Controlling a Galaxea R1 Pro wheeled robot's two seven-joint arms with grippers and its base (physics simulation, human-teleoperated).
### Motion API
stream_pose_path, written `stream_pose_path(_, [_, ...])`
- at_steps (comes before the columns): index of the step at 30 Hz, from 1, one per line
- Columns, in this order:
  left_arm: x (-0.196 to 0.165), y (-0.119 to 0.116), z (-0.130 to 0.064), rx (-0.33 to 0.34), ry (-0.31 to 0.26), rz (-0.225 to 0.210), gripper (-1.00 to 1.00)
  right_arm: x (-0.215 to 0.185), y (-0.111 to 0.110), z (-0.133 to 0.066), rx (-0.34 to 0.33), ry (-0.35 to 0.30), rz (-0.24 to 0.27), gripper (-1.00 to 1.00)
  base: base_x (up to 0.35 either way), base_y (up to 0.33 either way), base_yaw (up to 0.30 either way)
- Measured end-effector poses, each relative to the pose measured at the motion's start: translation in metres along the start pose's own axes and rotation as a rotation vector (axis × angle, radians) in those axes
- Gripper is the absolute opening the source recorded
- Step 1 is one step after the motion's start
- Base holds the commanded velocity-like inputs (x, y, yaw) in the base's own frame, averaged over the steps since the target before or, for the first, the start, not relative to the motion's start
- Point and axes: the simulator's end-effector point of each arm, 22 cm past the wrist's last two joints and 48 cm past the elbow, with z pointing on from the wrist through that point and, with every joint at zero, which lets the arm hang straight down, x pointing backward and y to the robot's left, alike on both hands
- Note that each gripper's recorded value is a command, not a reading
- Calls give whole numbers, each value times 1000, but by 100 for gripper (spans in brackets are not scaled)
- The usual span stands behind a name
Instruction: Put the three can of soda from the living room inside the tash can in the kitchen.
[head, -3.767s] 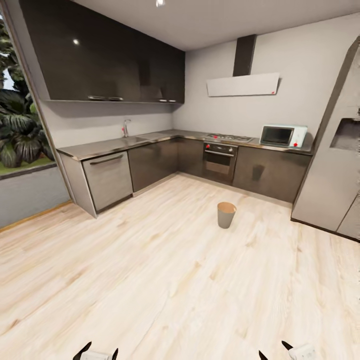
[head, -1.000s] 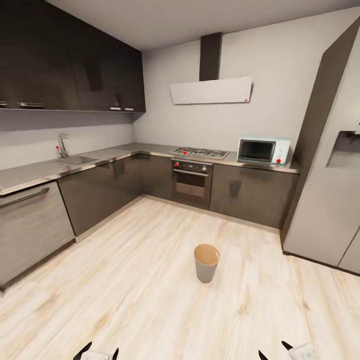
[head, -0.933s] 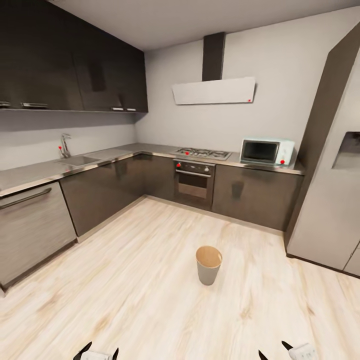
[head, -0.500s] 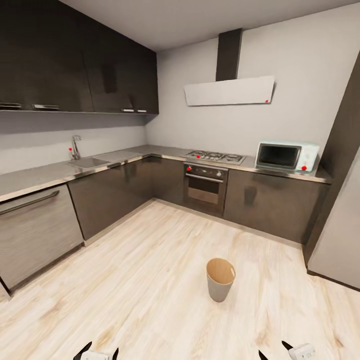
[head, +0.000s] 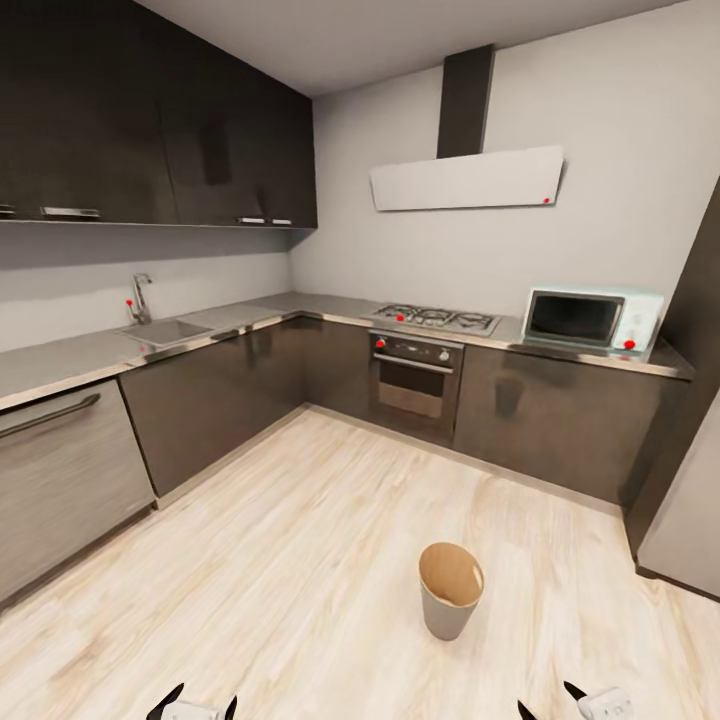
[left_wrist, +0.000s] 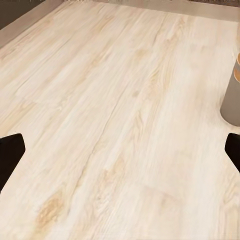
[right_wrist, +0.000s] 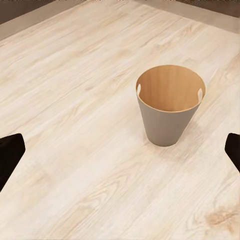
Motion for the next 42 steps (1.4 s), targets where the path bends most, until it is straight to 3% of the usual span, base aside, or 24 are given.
stream_pose_path(31, [-6, 0, 0, 0, -14, 2, 100, -5, 1, 0, -2, -12, -2, 100, 327, 0, -22])
stream_pose_path(42, [-8, 1, 0, -3, -22, 3, 100, -7, 1, 0, -3, -18, -4, 100, 97, -1, -54])
